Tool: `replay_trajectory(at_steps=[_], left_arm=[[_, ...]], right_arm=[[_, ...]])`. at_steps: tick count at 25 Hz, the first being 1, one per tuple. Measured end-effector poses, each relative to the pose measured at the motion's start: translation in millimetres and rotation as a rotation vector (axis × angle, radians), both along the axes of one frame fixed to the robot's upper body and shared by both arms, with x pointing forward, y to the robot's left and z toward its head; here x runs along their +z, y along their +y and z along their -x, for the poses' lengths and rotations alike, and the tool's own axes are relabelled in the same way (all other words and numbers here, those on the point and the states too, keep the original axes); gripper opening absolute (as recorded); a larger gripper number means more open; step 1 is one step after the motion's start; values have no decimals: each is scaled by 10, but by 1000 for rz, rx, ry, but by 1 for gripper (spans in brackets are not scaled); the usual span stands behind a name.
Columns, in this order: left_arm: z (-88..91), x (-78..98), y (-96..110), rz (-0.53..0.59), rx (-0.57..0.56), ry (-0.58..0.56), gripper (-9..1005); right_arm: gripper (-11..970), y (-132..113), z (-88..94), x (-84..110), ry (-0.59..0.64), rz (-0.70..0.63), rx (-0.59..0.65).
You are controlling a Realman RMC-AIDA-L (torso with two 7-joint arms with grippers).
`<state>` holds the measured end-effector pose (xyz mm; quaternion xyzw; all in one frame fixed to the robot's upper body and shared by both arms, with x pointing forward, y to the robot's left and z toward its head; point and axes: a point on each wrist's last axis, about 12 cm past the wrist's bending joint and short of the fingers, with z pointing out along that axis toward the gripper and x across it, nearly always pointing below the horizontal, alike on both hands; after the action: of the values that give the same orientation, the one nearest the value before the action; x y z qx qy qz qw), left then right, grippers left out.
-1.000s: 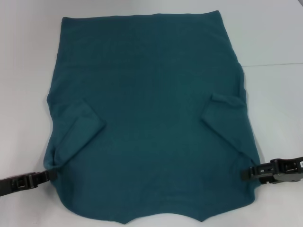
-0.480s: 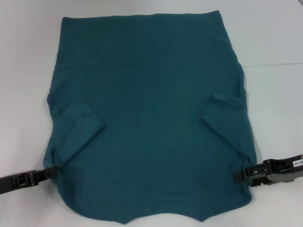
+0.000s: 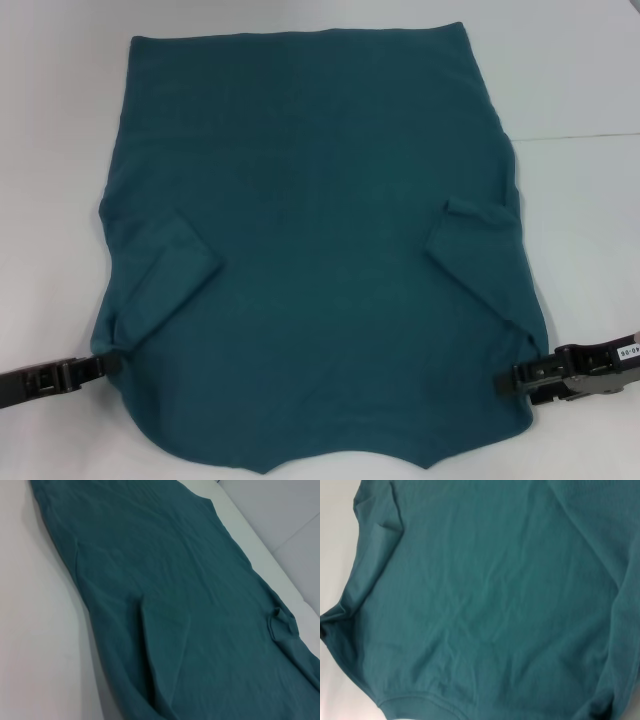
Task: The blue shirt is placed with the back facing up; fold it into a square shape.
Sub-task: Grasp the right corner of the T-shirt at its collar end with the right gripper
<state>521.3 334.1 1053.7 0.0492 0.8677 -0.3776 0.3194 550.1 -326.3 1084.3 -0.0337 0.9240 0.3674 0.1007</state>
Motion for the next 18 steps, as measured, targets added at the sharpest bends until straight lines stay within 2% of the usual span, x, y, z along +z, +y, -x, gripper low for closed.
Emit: replay_trajectory(at_steps=[12,18], left_arm=[[-3,2,0,0,0,-2,50],[-3,4,5,-2,-1,-4,50]], right_arm=[[819,54,10,-52,28,-14,6],[818,8,40,-83,25,-35,-40]])
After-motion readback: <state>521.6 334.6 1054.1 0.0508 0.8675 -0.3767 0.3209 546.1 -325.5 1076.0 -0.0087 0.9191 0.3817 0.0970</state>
